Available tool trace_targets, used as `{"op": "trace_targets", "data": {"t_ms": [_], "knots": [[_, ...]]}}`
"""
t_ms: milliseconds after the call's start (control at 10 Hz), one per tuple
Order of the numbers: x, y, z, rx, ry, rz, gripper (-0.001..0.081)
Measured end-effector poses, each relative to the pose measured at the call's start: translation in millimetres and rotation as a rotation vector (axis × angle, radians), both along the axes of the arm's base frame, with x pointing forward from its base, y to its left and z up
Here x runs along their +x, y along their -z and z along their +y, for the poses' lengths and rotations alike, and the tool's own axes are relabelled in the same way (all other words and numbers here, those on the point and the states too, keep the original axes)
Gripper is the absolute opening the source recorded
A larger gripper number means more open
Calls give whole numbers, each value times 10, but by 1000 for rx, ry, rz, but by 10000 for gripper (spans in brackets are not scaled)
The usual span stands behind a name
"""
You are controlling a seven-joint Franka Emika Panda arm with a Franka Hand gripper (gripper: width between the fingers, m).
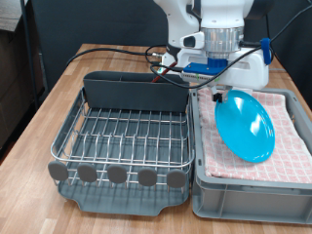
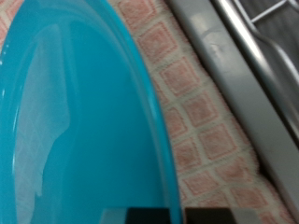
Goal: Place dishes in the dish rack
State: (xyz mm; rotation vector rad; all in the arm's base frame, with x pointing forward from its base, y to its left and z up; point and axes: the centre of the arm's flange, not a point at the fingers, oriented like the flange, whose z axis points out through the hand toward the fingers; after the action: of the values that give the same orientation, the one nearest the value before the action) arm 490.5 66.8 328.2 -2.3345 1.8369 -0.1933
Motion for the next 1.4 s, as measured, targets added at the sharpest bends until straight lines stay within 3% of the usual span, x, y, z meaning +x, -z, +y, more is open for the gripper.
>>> {"op": "trace_targets", "data": {"t_ms": [300,500,600,800,900,1100,1400], "knots": [[-77,-303,-101,-110,6,-5,23],[-161,-543,-243,-182,-14,36,23],[-197,-658,-338,-194,-27,58,23],[-239,-825,-518,-112,82,17,23],[-245,-807,-503,-127,61,26,23],[-236,-821,-582,-274,-56,11,23],[-206,-965,-1094,-448,-247,61,23]]}}
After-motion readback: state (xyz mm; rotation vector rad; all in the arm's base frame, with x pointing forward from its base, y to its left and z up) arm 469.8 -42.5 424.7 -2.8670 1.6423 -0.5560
